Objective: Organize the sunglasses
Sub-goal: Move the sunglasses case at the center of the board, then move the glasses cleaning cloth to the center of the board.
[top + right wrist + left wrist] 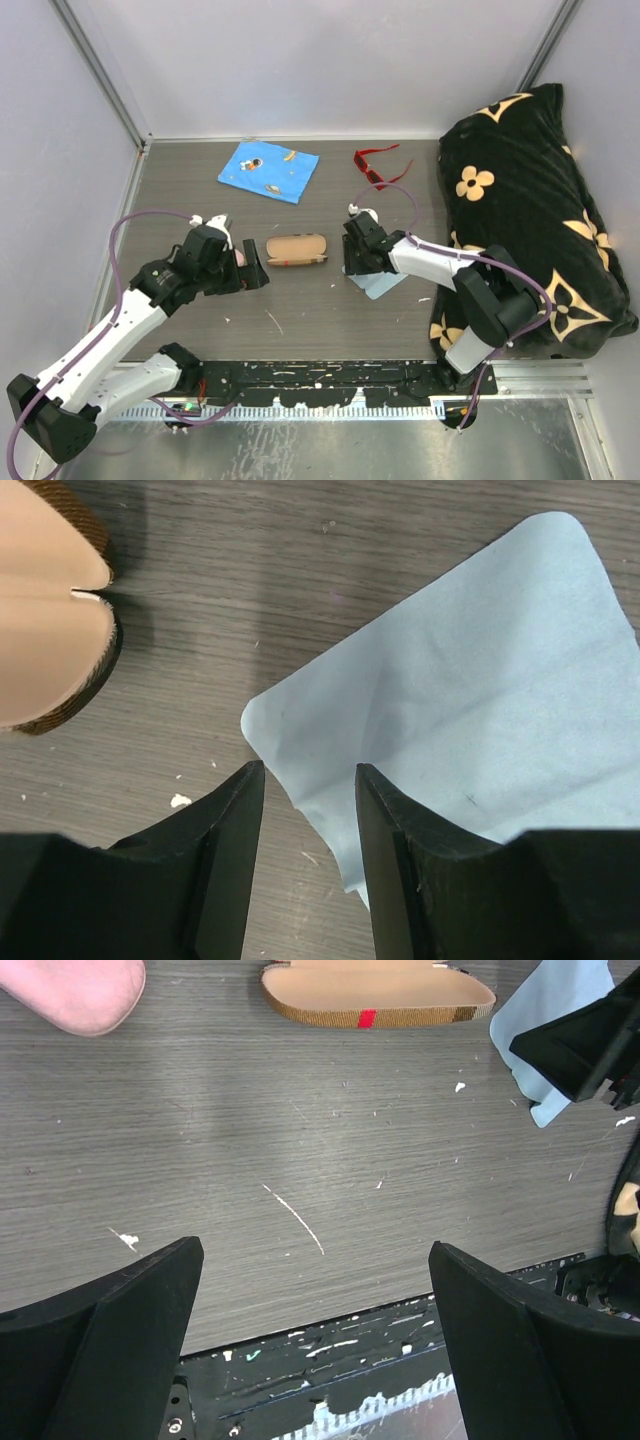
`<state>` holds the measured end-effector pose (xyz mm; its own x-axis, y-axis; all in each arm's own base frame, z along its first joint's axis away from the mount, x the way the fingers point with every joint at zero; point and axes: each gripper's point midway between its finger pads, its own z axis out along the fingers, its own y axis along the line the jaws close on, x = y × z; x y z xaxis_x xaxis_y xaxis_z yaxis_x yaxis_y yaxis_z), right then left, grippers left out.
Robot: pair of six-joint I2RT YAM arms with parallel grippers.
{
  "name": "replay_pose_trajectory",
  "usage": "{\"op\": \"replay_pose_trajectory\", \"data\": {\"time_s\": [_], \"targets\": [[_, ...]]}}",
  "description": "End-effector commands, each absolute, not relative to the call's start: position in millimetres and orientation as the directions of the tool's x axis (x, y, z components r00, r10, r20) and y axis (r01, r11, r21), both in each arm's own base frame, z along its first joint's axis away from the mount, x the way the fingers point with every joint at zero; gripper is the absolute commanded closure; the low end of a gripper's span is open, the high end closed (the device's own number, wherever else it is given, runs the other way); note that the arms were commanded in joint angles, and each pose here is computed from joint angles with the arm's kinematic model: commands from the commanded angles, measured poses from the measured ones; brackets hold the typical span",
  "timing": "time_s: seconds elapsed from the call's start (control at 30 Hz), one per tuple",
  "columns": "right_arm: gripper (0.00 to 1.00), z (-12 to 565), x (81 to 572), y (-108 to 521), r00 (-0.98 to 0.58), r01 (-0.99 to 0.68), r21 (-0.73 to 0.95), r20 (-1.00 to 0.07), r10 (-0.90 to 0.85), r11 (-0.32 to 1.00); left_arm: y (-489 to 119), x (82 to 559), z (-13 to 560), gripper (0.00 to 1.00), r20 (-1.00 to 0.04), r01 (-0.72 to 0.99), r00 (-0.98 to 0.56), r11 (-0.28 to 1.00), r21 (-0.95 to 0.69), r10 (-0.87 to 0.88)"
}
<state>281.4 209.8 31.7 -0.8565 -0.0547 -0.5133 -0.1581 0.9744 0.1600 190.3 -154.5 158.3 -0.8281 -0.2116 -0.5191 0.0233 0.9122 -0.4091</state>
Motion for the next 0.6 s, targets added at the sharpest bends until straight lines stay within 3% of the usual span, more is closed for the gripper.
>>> {"op": "replay_pose_trajectory", "data": {"time_s": [0.0,0.17,0.33,0.57], "targets": [[0.52,43,298,227,-0.822,-0.196,0.139,-0.563,-0.085,0.971,-150,200,174,0.02,-0.589,0.055,-0.779,0.913,-0.405,-0.214],[0.51,35,298,237,-0.817,-0.230,0.105,-0.562,-0.133,0.967,-149,201,183,0.02,-0.612,0.063,-0.757,0.907,-0.416,-0.228],[0.57,25,295,236,-0.818,-0.243,0.073,-0.551,-0.164,0.967,-149,200,179,0.02,-0.606,0.060,-0.764,0.909,-0.412,-0.224],[0.76,13,277,235,-0.828,-0.297,0.054,-0.511,-0.229,0.953,-144,200,178,0.02,-0.611,0.046,-0.758,0.916,-0.398,-0.228]]}}
